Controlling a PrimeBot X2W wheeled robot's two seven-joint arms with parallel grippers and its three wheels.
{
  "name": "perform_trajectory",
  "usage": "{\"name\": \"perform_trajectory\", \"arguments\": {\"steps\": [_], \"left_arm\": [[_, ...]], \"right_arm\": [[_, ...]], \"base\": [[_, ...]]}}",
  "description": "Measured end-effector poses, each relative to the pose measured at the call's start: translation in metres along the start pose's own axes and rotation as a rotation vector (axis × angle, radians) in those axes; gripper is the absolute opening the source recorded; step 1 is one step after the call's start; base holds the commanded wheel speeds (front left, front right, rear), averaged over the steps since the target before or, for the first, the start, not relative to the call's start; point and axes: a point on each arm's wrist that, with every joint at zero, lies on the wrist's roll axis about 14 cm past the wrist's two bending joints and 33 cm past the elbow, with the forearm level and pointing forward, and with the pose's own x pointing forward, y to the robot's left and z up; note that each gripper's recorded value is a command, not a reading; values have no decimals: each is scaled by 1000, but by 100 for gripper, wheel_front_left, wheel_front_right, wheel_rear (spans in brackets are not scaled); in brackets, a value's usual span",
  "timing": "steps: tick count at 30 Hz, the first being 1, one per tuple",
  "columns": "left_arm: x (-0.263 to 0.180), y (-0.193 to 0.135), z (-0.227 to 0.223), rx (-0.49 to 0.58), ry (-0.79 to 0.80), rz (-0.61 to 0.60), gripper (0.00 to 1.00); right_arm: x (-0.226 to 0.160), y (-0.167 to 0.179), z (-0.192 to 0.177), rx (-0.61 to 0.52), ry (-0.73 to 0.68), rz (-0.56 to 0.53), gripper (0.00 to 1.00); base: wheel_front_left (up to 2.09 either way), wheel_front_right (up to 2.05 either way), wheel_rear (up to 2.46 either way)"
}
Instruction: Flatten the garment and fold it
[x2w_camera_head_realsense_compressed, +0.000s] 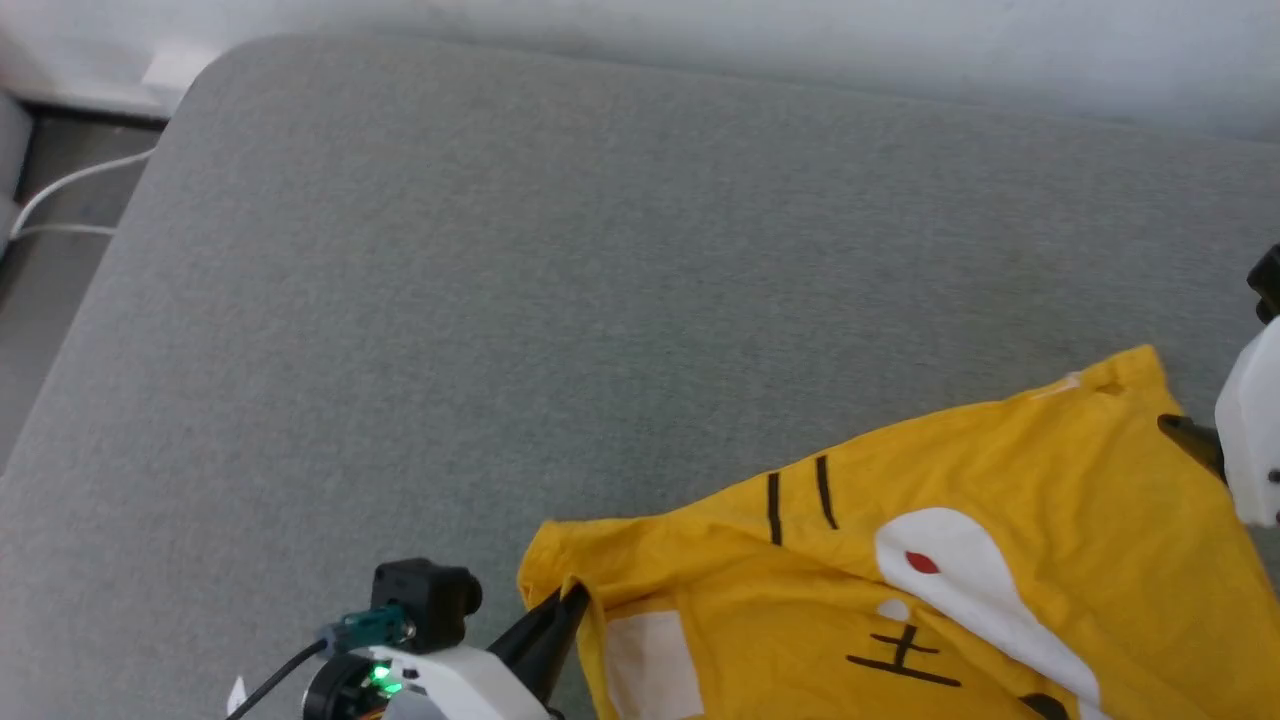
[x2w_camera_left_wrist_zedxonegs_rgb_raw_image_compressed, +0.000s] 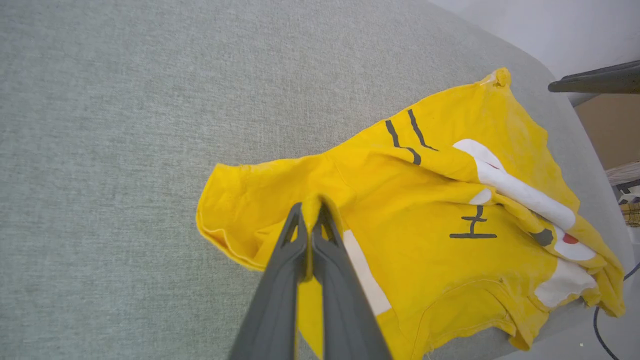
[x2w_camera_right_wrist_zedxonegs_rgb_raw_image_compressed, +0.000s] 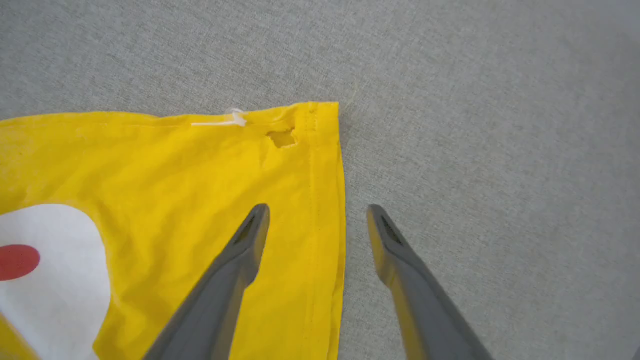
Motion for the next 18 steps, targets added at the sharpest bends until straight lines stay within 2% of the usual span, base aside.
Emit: {"name": "perform_trajectory", "arguments": {"steps": [9, 14, 15, 16, 18], "left_arm": [[7, 10, -4, -48, 4, 51, 0], [8, 20, -8, -60, 11, 89, 0], [7, 22, -9, -62, 14, 98, 0], [7, 24, -10, -63, 17, 106, 0], [6, 28, -11, -65, 18, 119, 0]], "right_arm": [[64, 5, -2, -72, 165, 16, 100], [81, 7, -9, -154, 247, 31, 100], [84, 7, -9, -159, 253, 36, 41], [85, 8, -9, -169, 259, 42, 0], [88, 11, -10, -196, 261, 52, 0]], "base": [[0, 0, 0], [0, 0, 0], [0, 0, 0], [0, 0, 0], [0, 0, 0]]}}
